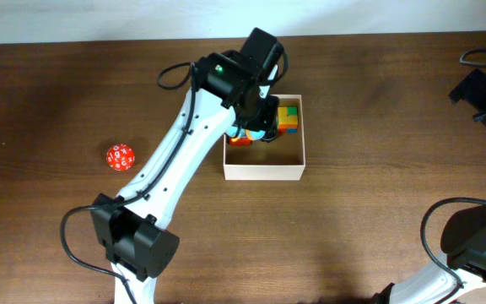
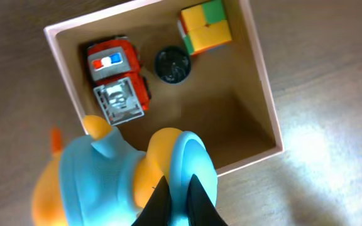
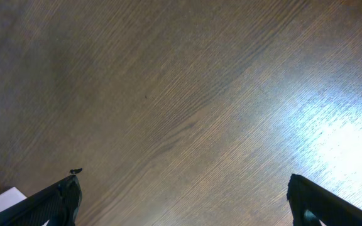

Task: Pack container
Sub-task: 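Carry the duck right and lower it into the box, then open the left gripper and move it back to the red ball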

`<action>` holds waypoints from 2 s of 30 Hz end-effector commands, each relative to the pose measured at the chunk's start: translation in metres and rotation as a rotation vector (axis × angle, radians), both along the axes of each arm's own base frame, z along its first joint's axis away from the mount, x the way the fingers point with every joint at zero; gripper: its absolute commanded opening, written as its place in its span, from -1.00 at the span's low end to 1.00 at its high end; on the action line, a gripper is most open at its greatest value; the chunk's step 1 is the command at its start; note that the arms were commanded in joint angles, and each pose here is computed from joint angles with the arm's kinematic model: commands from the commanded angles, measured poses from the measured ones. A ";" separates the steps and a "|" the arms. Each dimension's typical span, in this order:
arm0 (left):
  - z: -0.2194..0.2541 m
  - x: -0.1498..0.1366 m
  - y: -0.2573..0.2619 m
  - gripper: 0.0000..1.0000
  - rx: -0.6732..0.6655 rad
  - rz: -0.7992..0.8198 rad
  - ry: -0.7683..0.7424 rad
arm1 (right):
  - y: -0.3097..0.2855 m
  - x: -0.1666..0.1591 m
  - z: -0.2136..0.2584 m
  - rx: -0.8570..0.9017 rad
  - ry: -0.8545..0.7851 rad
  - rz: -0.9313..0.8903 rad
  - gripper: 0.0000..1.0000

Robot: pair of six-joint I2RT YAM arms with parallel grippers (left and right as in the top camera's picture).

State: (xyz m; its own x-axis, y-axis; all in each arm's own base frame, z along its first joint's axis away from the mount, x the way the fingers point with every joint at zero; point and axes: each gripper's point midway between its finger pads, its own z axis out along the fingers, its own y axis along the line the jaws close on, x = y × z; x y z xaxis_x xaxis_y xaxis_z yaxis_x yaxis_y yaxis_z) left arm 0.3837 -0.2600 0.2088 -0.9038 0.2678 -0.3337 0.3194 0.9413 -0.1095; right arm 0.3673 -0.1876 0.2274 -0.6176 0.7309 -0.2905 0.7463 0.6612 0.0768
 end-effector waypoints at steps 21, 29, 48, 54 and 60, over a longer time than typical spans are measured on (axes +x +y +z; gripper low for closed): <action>-0.032 -0.006 -0.019 -0.96 -0.006 0.182 0.015 | 0.001 0.000 0.012 -0.014 -0.032 -0.007 0.98; -0.038 -0.004 -0.017 -0.96 0.006 0.186 0.009 | 0.001 0.000 0.012 -0.014 -0.032 -0.007 0.98; -0.066 -0.002 -0.018 -0.96 0.014 0.187 0.016 | 0.001 0.000 0.012 -0.014 -0.032 -0.007 0.98; -0.066 -0.002 -0.019 0.18 0.012 0.186 0.014 | 0.001 0.000 0.012 -0.014 -0.032 -0.007 0.98; -0.064 0.002 -0.022 0.50 -0.002 0.186 -0.001 | 0.001 0.000 0.012 -0.014 -0.032 -0.007 0.98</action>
